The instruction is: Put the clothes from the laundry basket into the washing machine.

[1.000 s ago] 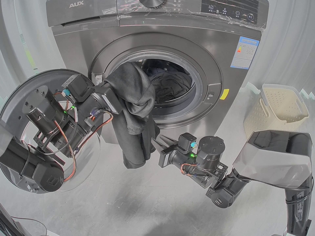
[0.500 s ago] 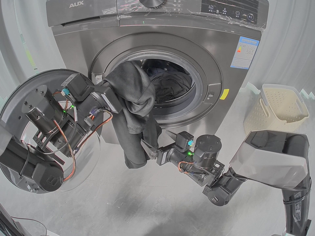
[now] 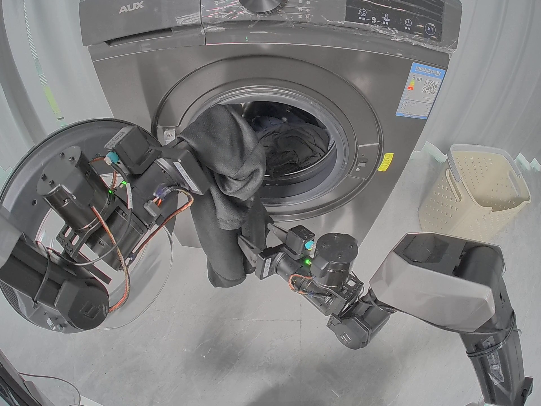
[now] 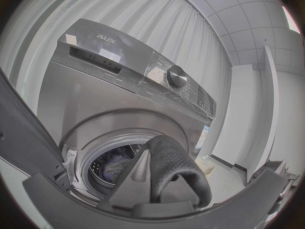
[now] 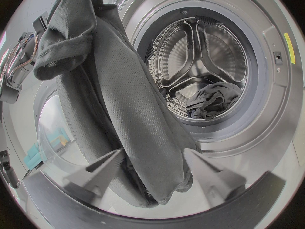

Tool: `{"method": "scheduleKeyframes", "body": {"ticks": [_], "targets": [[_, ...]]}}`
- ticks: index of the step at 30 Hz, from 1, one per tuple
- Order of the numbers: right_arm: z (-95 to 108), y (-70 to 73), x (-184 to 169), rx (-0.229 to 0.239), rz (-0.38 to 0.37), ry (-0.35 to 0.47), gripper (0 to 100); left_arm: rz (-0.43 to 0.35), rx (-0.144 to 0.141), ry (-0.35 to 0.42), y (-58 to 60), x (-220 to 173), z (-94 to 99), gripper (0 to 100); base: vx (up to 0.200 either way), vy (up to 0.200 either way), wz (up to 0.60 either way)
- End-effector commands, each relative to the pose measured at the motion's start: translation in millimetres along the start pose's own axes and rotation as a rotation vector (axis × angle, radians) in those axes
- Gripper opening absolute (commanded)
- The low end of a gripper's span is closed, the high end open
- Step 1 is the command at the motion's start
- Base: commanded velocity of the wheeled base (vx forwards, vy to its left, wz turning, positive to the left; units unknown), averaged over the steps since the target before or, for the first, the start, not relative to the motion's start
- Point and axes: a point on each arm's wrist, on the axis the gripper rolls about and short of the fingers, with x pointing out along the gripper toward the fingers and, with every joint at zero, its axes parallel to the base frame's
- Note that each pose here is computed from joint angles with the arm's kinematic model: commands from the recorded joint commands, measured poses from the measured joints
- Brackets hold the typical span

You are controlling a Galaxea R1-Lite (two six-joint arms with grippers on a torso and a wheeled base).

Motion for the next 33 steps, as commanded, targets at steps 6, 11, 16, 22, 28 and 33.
{"method": "scheduleKeyframes", "body": {"ticks": [6,11,16,22,28,33], "targets": [[18,-4.0,-4,0.003,-0.009,-0.035,0,0.004,0.0,0.015,1.4,-2,-3.3,0,0.0,0.0,0.0],[59,-17.1,-27,-0.002,-0.049,-0.061,0,0.009,0.002,0.015,2.8,-2,-3.4,0,0.0,0.0,0.0],[101,-20.6,-61,-0.008,-0.069,-0.091,0,0.03,0.012,0.014,10.6,-3,-2.3,0,0.0,0.0,0.0],[126,-15.9,-98,-0.009,-0.069,-0.099,0,0.027,0.012,0.01,10.3,-6,-2.0,0,0.0,0.0,0.0],[145,-22.7,-138,0.0,-0.1,-0.113,0,0.009,0.016,-0.024,8.9,-10,-0.4,0,0.0,0.0,0.0],[168,-28.5,-149,-0.018,-0.119,-0.181,0,0.008,0.016,-0.032,8.3,-11,2.5,0,0.0,0.0,0.0]]}}
